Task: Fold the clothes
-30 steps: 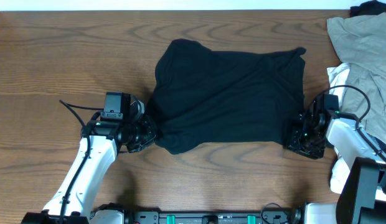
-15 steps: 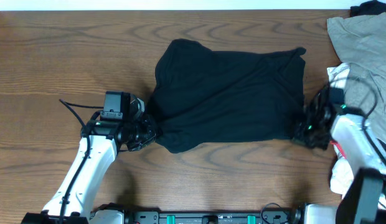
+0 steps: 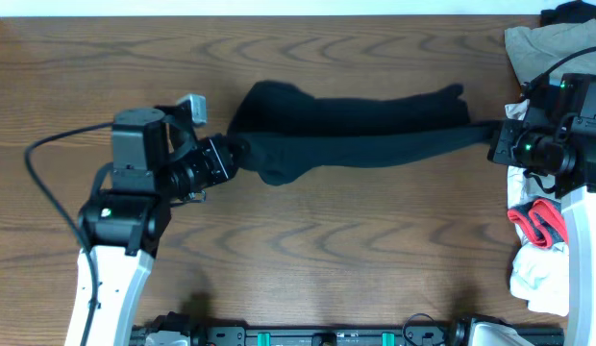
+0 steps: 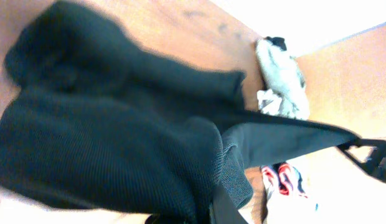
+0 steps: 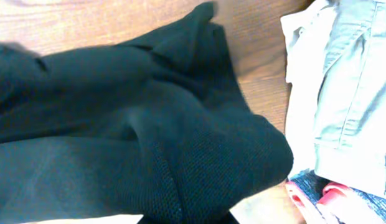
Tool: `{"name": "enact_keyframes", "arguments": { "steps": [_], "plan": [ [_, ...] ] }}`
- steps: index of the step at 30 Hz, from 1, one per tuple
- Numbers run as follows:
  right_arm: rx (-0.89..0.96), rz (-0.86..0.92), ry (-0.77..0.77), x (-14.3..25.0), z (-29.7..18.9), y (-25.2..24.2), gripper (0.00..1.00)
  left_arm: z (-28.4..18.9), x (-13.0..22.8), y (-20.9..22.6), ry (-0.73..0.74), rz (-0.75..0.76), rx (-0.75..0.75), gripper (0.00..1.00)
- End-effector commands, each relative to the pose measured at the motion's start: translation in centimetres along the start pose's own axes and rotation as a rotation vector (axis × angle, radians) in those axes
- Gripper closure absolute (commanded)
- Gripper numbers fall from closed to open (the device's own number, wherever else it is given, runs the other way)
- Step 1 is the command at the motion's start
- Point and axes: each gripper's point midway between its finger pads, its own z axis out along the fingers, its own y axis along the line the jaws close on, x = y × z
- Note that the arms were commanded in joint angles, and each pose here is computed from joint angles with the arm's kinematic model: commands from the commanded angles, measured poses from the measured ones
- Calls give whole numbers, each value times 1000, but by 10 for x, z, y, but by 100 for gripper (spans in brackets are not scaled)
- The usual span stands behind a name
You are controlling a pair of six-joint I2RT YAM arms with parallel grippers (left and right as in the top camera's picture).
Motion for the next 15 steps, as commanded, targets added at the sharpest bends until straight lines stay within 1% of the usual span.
{"name": "enact_keyframes", "arguments": {
  "steps": [1,9,11,15],
  "plan": [
    [12,-28,-12,-5,-3,-2,99,-13,-12,-18,-41,48,37,94],
    [38,-32,-27,-8,-7,-6,99,-16,-14,-23,-54,55,50,94],
    [32,-48,-60,-15,-16,-3,99,-23,-19,-31,-75,92,63,94],
    [30,-74,-152,-33,-55,3,99,-55,-33,-64,-156,154,111,94]
  ]
}}
